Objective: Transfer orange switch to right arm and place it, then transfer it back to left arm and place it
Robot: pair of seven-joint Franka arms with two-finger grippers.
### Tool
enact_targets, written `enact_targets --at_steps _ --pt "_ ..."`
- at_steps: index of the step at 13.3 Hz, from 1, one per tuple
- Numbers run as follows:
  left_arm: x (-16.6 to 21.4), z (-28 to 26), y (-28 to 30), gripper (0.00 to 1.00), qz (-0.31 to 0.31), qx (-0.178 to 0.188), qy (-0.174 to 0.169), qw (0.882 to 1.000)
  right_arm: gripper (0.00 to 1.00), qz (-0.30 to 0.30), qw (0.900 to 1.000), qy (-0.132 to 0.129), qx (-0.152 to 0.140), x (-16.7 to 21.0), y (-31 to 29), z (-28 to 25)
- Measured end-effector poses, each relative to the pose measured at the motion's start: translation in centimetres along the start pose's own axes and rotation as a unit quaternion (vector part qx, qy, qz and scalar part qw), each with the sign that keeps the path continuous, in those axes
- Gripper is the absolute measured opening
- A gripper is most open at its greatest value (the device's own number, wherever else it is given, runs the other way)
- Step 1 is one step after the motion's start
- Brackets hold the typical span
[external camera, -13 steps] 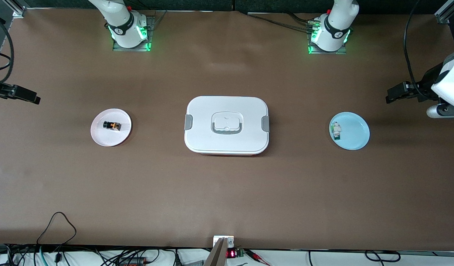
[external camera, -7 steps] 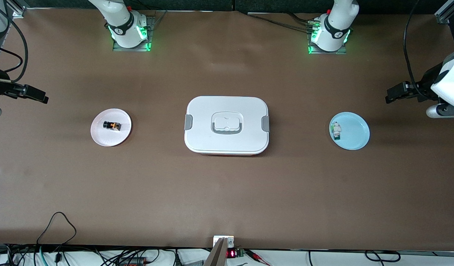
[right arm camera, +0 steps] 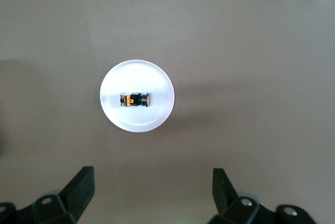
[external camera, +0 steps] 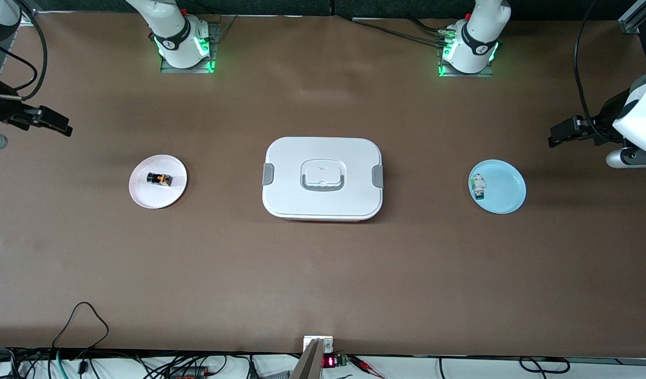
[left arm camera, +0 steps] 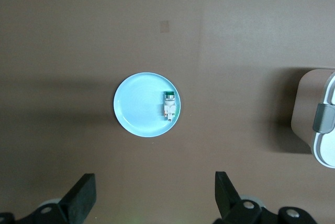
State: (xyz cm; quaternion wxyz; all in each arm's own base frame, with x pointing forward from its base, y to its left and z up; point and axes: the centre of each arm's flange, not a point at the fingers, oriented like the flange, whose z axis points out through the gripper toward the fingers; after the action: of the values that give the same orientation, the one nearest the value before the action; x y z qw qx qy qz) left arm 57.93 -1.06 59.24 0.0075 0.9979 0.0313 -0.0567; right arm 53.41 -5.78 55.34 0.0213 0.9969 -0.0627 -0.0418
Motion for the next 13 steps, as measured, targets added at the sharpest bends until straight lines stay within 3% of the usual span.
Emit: enact_targets --at_steps 6,13 --pt "0.0 0.0 0.0 1.00 0.000 0.000 0.000 1.000 1.00 0.004 1.000 0.022 0.003 0.5 0.3 -1.8" --pt "0.0 0.0 0.1 1.00 0.001 0.000 0.000 1.000 1.00 0.003 1.000 0.028 0.003 1.0 0.2 -1.8"
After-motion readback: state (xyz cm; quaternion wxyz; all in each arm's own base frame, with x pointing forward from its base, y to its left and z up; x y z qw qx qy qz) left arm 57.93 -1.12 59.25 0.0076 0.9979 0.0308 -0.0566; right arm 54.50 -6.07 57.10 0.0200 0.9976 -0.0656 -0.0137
